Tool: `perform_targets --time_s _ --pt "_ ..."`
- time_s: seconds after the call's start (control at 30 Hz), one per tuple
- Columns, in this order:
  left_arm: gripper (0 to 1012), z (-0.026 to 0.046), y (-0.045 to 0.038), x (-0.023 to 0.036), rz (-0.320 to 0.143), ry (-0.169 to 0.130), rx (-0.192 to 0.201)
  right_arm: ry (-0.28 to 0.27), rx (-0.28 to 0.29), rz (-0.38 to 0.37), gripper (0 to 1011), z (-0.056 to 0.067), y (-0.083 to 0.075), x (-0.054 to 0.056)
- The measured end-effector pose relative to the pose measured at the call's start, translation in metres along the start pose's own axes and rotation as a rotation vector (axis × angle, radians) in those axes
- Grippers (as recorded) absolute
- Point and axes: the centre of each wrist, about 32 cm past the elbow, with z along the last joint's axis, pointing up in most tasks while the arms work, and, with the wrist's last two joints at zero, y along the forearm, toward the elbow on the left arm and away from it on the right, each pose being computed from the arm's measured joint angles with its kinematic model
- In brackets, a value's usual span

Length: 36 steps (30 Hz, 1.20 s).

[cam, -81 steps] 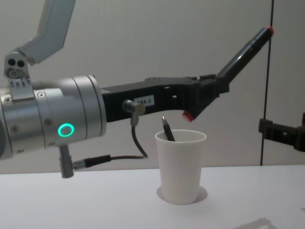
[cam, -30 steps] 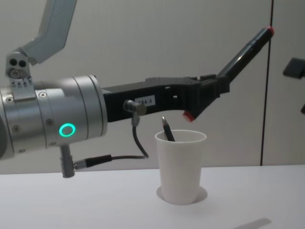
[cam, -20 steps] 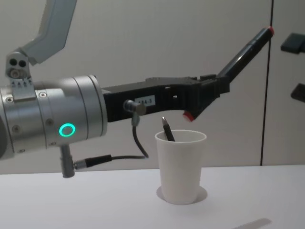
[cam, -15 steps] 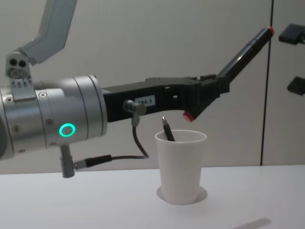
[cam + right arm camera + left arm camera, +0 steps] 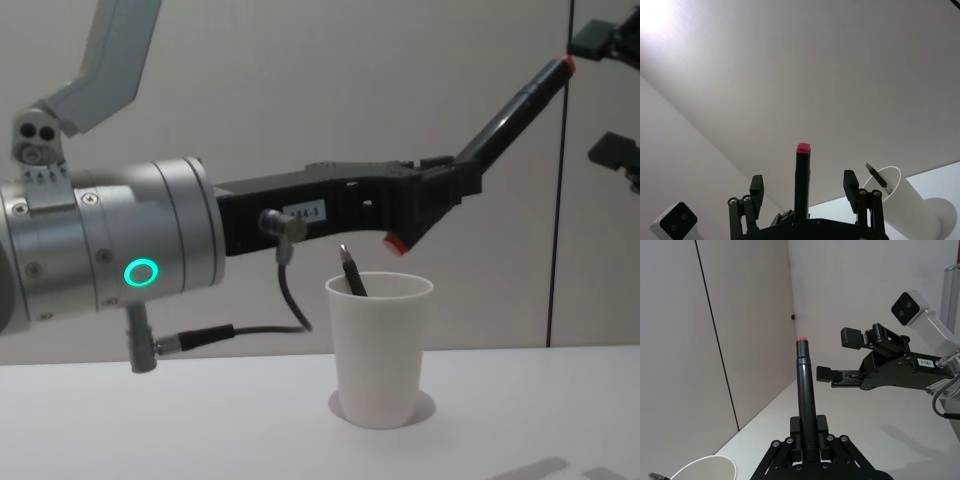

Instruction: Place the pen into the pen holder.

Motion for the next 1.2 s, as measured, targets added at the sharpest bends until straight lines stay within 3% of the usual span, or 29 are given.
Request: perform_targets --time_s 0.67,1.2 --pt "183 0.0000 0.0000 0.0000 0.000 0.000 0.000 -0.001 0.000 -0.021 1001 -0.011 0.020 -0.009" --pt "185 0.0000 0.0000 0.0000 0.000 0.000 0.000 -0.024 -0.009 -0.087 1001 -0.021 0.035 -0.017"
